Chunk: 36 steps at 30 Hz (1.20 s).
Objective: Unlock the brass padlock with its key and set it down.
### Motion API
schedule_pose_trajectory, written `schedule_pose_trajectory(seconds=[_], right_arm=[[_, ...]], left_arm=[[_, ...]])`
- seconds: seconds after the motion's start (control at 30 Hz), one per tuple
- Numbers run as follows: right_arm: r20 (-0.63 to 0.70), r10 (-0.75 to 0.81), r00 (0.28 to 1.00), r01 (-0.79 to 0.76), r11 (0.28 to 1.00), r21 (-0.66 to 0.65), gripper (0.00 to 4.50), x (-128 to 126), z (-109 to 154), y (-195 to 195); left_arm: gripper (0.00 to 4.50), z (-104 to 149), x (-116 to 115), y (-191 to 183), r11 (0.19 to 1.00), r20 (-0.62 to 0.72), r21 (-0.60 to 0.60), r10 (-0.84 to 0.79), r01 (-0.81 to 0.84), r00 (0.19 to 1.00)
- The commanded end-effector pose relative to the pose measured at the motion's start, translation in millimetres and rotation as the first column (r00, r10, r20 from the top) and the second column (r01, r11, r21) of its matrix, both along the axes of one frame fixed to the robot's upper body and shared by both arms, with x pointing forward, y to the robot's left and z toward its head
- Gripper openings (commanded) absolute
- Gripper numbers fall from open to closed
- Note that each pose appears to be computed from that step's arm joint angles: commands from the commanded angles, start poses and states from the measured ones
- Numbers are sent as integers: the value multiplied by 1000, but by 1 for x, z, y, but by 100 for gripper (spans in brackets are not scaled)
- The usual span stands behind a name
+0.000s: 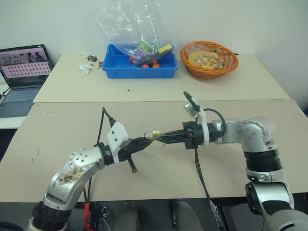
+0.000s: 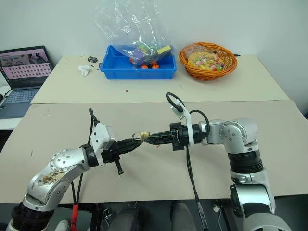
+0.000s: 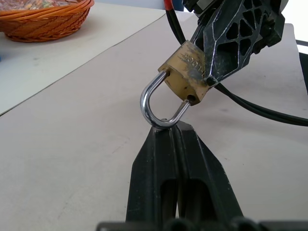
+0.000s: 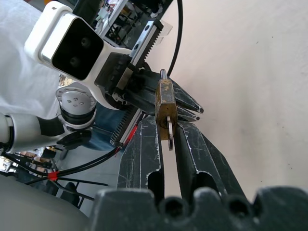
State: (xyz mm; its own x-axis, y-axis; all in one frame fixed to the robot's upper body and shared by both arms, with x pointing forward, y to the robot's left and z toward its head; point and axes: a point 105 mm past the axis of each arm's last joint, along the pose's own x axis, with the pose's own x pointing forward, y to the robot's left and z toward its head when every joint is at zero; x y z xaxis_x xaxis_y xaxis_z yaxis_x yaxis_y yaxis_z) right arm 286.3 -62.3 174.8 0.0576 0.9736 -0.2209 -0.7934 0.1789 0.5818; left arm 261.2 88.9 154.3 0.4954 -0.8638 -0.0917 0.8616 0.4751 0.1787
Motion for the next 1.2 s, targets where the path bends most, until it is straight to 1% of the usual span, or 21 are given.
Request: schedule_pose_trajectory(seconds=[0.03, 0.3, 0.5, 0.77, 0.9, 1.03, 1.2], right_arm=[[26, -42, 999, 42, 999, -7, 0, 8, 0, -2], [32, -33, 999, 33, 999, -19, 0, 8, -2, -2], [39, 12, 999, -11, 999, -32, 0, -2, -5, -3], [42, 33, 999, -31, 998, -46, 0, -6, -8, -3], [55, 74, 996, -71, 996, -59, 0, -14, -9, -3], [62, 103, 993, -99, 994, -52, 0, -19, -8, -3], [76, 151, 986, -150, 989, -17, 0, -29, 0, -3]], left_arm=[[12, 12, -3, -2, 1000, 50, -14, -10, 10, 999], [12, 11, -3, -1, 1000, 51, -14, -5, 6, 999], [12, 11, -2, -1, 1000, 50, -16, -3, 4, 999], [12, 10, -2, -1, 1000, 45, -17, -4, 5, 999], [12, 9, -3, 0, 1000, 43, -17, -4, 5, 999], [12, 9, -3, 0, 1000, 41, -18, -7, 7, 999], [12, 10, -4, 0, 1000, 41, -18, -8, 9, 999]])
